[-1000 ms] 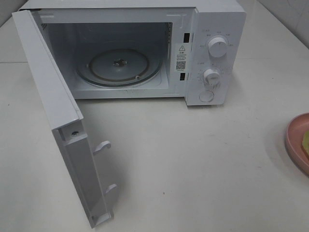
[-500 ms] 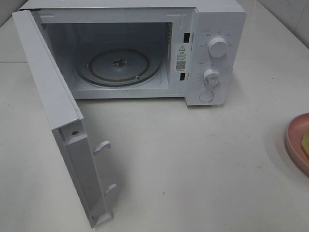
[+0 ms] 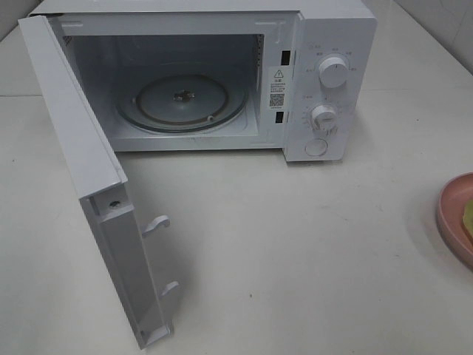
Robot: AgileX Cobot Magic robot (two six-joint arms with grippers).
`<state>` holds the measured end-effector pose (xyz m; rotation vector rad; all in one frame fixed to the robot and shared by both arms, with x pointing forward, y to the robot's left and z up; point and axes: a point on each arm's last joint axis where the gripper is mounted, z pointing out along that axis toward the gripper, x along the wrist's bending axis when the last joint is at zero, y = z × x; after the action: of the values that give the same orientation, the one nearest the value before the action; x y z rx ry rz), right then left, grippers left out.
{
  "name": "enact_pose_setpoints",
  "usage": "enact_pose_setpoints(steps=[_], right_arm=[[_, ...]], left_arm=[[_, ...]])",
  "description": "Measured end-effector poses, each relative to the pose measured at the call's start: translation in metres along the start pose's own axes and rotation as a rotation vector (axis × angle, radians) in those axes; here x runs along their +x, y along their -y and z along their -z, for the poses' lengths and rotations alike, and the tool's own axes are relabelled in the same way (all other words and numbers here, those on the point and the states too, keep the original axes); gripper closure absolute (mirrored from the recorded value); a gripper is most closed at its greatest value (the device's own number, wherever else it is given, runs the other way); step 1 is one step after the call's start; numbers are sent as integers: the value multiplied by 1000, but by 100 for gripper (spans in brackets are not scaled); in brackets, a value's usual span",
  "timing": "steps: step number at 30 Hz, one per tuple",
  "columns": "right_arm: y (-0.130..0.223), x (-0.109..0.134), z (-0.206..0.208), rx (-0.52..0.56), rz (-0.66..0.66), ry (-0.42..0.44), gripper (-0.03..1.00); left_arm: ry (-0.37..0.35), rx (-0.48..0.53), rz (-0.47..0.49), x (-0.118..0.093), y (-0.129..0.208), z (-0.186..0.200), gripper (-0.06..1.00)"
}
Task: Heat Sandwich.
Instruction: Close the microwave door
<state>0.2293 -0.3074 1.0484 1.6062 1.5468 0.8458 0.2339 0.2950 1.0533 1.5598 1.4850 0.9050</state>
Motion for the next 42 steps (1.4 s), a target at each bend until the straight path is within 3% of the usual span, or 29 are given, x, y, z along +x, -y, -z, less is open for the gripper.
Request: enact_pose_setpoints(steps=[6, 14, 16, 18, 20, 22, 24, 28, 35, 42], right_arm=[[0, 0, 0, 0, 0, 0, 32], [0, 0, 0, 0, 1, 0, 32], [0, 0, 0, 0, 1, 0, 32], [0, 0, 0, 0, 1, 0, 32], [0, 0, 0, 0, 1, 0, 32], [0, 0, 0, 1, 1, 0, 32], [0, 0, 0, 1, 1, 0, 32], [0, 0, 0, 1, 1, 0, 32], [0, 0, 0, 1, 1, 0, 32], [0, 0, 0, 1, 1, 0, 33]], left_arm=[[0, -36, 1, 0, -5, 3, -1], [-2, -27, 9, 1, -21, -10, 17], [-3, -9, 12, 2, -26, -17, 27], [-5, 34, 17, 3, -34, -31, 43], [-6, 40, 19, 3, -36, -34, 48], [-8, 65, 25, 5, -44, -49, 64], [-7, 75, 29, 5, -46, -55, 70], [-10, 106, 44, 7, -54, -81, 93], [-29, 84, 56, 12, -45, -120, 94], [-65, -14, 58, 17, -29, -158, 94]])
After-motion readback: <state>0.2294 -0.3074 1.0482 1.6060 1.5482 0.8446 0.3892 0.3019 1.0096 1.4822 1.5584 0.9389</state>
